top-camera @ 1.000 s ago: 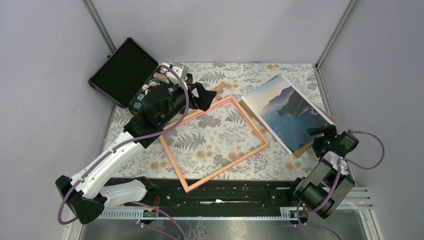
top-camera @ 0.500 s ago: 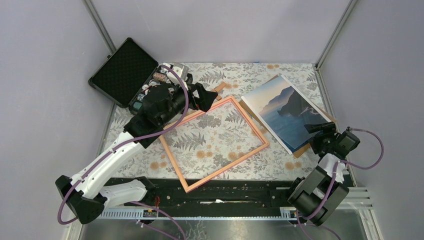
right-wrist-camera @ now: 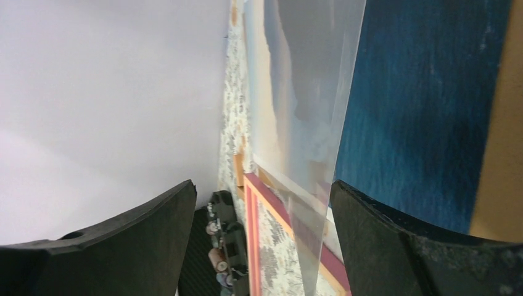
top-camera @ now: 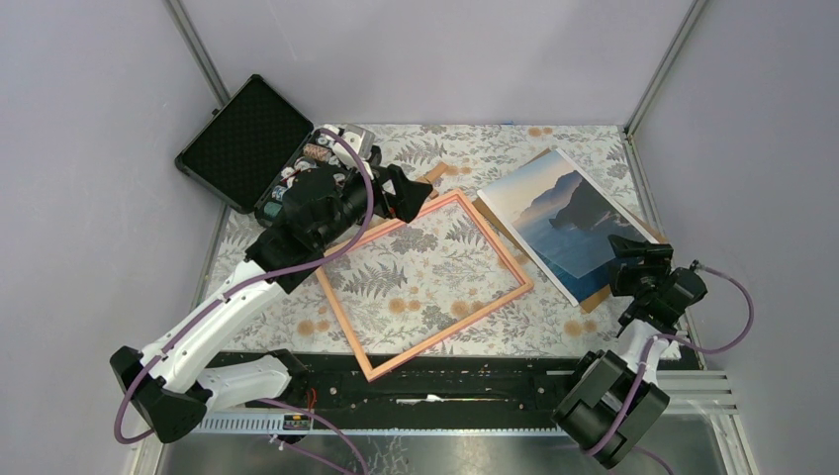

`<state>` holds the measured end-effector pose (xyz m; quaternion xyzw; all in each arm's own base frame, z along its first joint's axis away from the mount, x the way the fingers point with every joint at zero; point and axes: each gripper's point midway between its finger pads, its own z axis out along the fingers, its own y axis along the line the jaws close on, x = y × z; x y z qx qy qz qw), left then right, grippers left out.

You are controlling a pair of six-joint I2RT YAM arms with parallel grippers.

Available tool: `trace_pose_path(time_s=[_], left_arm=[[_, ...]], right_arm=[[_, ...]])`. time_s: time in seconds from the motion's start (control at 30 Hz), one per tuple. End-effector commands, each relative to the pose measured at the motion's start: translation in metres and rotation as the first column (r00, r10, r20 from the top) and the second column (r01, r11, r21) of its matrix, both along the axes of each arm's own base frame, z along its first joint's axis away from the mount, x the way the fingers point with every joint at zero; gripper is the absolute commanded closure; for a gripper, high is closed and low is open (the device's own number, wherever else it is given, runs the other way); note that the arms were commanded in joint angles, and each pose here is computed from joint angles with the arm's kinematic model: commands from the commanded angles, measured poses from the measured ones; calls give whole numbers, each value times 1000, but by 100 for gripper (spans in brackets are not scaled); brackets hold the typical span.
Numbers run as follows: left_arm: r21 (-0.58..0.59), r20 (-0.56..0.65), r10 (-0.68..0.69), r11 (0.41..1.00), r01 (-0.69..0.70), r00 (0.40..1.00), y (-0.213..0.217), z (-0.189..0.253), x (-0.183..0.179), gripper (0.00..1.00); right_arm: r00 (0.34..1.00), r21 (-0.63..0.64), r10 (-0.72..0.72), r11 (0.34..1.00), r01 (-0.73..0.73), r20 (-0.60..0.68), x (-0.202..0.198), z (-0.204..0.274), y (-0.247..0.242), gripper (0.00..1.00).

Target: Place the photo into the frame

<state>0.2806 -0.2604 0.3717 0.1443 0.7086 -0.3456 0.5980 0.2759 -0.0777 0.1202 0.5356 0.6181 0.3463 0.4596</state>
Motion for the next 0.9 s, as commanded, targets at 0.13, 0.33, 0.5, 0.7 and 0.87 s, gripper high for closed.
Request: trace_pose_path(time_s=[0.13,0.33,0.5,0.7,0.87], left_arm=[[-55,40,-24,998,27,999,-7,25,-1,1],[-56,36,-27,998,29,999,-7,24,-1,1],[-62,32,-42,997,44,999,-9,25,-2,1],[-67,11,-52,996,53,999,-13,19,-1,1],[-64,-101,-109,993,102,989,-42,-25,12,1]], right_arm=[[986,103,0,995,-17,168,15,34,0,16],[985,90,-19,996,4,171,19,37,-7,24],[986,77,-22,997,10,163,25,37,-11,29],[989,69,11,997,-21,146,35,33,-7,30],[990,63,22,998,-31,140,36,31,-7,30]])
